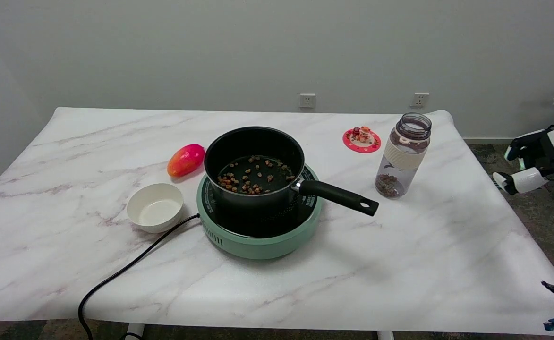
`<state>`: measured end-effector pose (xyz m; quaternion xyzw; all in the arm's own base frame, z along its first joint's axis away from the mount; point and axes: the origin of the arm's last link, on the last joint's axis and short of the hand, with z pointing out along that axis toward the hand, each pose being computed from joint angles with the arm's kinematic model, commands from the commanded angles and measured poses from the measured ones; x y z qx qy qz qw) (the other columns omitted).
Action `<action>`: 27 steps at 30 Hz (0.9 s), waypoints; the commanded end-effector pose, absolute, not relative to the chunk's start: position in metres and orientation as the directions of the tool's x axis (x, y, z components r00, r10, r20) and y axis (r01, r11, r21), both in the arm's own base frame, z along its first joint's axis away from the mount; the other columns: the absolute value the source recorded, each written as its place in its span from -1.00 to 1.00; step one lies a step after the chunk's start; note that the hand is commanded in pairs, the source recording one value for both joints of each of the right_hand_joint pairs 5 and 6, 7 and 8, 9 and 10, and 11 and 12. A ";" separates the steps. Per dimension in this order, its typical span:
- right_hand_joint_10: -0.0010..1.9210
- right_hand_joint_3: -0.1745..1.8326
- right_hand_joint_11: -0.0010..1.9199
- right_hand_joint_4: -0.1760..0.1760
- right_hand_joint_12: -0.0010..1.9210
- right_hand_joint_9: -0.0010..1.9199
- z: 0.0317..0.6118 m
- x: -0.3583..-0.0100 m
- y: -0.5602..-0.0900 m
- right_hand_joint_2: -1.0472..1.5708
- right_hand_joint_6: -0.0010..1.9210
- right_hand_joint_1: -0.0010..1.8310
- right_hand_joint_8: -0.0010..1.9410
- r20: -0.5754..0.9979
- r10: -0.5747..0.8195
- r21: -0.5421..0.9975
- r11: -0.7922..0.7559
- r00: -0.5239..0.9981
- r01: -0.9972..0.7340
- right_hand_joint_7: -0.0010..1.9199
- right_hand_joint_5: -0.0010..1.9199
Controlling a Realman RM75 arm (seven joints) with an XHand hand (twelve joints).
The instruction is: Pick up the bottle.
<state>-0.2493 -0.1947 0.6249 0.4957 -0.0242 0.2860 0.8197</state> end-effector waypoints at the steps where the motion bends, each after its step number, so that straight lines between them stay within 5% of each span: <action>1: 0.44 0.54 -0.25 0.00 -0.25 0.44 0.609 -0.257 -0.204 -0.28 0.31 0.41 0.60 0.368 0.386 0.815 0.302 0.846 -0.494 0.62 0.31; 12: 0.40 0.64 -0.24 0.00 -0.24 0.41 0.615 -0.270 -0.177 -0.34 0.27 0.41 0.51 0.412 0.356 0.783 0.332 0.839 -0.526 0.53 0.27; 13: 0.39 0.69 -0.24 0.00 -0.24 0.39 0.617 -0.270 -0.176 -0.38 0.20 0.41 0.49 0.434 0.360 0.769 0.330 0.826 -0.548 0.51 0.20; 15: 0.20 0.75 -0.25 0.00 -0.25 0.20 0.620 -0.270 -0.172 -0.58 -0.24 0.44 0.30 0.465 0.379 0.743 0.325 0.801 -0.585 0.32 -0.24; 18: -0.03 0.55 -0.25 0.00 -0.25 -0.03 0.626 -0.266 -0.168 -0.69 -0.65 0.49 0.10 0.478 0.414 0.720 0.320 0.775 -0.616 0.11 -0.65; 27: -0.38 0.39 -0.29 0.00 -0.29 -0.38 0.619 -0.242 -0.188 -0.85 -0.67 0.50 -0.33 0.689 0.509 0.553 0.091 0.516 -0.828 -0.33 -0.67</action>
